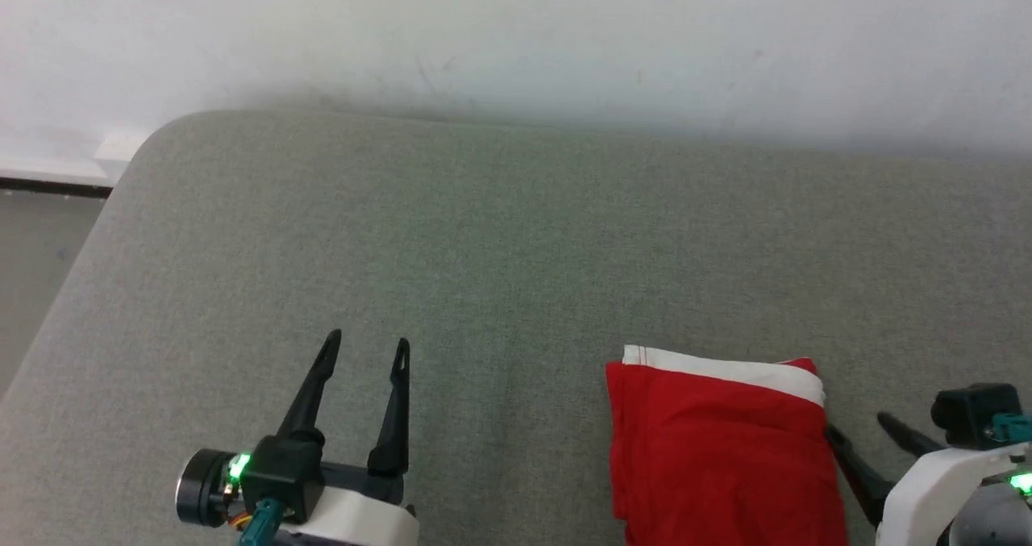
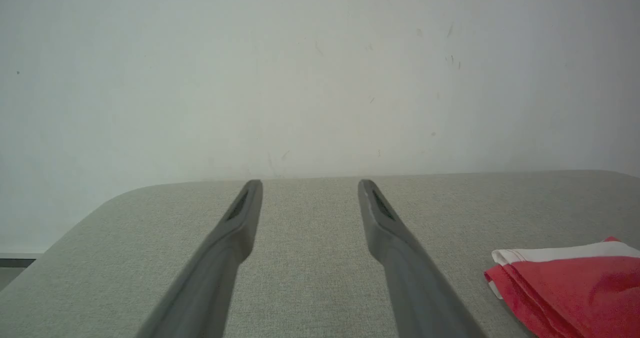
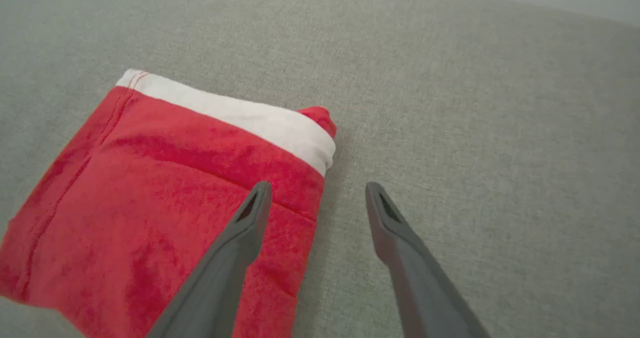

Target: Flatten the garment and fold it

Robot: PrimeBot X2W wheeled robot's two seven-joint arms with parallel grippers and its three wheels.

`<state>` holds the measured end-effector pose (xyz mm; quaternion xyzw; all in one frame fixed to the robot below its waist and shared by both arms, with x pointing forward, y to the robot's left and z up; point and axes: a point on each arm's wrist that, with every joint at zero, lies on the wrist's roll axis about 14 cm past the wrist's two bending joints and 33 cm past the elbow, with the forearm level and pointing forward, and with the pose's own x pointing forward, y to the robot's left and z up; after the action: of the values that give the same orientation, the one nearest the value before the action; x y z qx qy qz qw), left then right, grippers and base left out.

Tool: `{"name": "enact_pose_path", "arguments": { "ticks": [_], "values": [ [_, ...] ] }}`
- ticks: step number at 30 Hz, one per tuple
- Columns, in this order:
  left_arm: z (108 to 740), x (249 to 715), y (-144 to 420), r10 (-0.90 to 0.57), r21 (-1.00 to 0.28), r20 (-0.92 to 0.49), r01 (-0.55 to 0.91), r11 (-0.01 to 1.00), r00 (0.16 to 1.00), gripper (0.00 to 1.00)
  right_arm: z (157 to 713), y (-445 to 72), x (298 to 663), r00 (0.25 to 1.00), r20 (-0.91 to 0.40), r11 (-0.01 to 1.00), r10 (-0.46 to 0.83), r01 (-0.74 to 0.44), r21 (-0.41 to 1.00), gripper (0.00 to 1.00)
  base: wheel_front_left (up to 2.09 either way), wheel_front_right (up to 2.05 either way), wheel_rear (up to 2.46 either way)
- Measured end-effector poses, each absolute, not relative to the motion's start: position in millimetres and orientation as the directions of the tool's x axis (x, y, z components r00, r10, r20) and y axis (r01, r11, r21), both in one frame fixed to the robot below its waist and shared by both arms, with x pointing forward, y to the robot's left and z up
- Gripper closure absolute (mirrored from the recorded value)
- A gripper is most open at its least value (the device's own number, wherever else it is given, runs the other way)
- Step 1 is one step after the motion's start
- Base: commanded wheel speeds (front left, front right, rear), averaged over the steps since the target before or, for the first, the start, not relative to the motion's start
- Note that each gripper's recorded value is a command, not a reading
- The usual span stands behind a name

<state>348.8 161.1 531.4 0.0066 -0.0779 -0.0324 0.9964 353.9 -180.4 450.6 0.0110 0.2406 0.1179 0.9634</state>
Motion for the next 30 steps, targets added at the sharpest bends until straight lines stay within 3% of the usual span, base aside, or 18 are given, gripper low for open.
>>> {"name": "enact_pose_path", "arguments": {
  "ticks": [9,15,16,17,22,26,30],
  "values": [
    [526.0,356.1,166.2,-0.039,0.011,0.137,0.038,0.999,0.990,0.00,388.1,-157.3,342.7,0.619,-0.722,0.951,0.310,-0.203,0.234,0.00,0.00,0.00,0.00],
    [522.5,356.5,174.7,-0.012,0.015,0.125,0.010,1.000,0.992,0.00,376.6,-134.4,352.6,0.549,-0.755,0.932,0.357,-0.266,0.248,0.00,0.00,0.00,0.00],
    [522.0,356.0,175.8,-0.008,0.017,0.122,0.006,1.000,0.992,0.00,374.7,-133.6,352.8,0.541,-0.762,0.931,0.356,-0.279,0.238,0.67,0.00,0.00,0.00],
    [521.2,355.6,176.7,-0.006,0.020,0.120,0.004,1.000,0.993,0.00,373.5,-132.9,353.2,0.535,-0.767,0.929,0.354,-0.295,0.223,1.00,0.00,0.00,0.00],
    [520.9,356.3,173.8,-0.015,0.028,0.120,0.012,1.000,0.993,0.00,377.1,-132.0,358.2,0.560,-0.755,0.921,0.342,-0.358,0.151,1.00,0.00,0.00,0.00],
    [522.0,361.6,160.3,-0.055,0.024,0.126,0.052,0.998,0.991,0.00,390.7,-154.6,368.8,0.615,-0.749,0.871,0.248,-0.480,-0.105,1.00,0.00,0.00,0.00],
    [521.5,369.8,129.7,-0.149,0.032,0.129,0.146,0.989,0.980,0.00,412.6,-191.8,382.0,0.669,-0.728,0.848,0.151,-0.466,-0.252,1.00,0.00,0.00,0.00]
  ]
}}
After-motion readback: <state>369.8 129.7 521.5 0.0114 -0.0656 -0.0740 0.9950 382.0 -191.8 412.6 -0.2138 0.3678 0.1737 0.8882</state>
